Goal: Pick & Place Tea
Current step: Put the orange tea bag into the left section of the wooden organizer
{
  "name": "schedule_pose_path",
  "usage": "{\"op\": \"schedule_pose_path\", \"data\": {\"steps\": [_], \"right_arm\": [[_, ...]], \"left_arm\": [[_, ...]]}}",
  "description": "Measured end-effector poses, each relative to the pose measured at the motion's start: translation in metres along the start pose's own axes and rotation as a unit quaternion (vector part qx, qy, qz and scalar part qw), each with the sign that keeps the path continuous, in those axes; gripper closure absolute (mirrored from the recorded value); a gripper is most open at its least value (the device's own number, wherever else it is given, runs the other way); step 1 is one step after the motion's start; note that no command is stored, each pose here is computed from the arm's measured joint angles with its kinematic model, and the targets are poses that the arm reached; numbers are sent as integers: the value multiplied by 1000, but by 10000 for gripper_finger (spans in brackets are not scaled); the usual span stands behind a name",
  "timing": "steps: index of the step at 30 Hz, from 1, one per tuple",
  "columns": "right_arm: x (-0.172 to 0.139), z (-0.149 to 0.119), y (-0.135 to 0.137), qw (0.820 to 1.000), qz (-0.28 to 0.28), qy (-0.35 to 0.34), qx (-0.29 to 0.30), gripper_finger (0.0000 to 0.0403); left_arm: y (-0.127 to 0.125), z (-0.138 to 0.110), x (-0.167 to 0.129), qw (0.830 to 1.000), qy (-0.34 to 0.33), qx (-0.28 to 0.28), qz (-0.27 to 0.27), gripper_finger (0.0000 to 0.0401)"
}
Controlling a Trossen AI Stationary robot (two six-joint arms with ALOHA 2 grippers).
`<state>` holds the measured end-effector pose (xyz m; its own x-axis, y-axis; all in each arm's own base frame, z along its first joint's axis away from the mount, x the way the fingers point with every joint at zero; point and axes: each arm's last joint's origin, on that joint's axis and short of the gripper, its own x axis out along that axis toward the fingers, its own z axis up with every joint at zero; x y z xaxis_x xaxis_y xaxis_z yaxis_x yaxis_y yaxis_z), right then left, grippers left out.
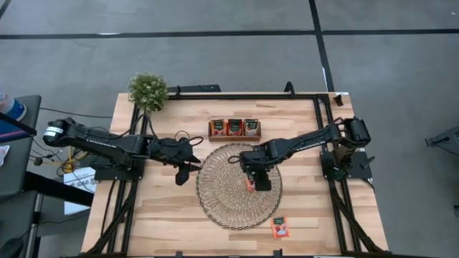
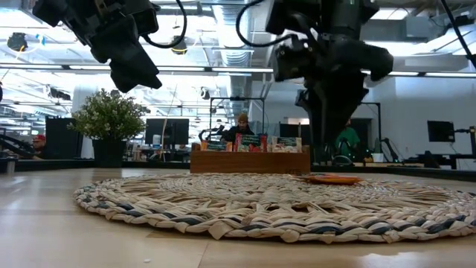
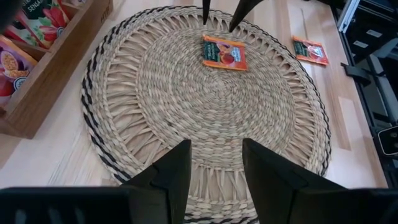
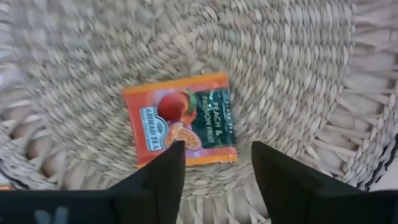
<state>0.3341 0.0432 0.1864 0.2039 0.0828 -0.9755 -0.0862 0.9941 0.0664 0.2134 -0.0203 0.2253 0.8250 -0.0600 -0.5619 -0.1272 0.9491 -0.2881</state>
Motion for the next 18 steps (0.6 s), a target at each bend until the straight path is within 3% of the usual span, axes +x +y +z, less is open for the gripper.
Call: {"op": "schedule_pose_path", "data": {"steps": [18], "right_arm": [[19,-9,-6,1000,-3,-18,-15,239]], "left_arm": [[0,0,0,1000,0,0,2,265]]}}
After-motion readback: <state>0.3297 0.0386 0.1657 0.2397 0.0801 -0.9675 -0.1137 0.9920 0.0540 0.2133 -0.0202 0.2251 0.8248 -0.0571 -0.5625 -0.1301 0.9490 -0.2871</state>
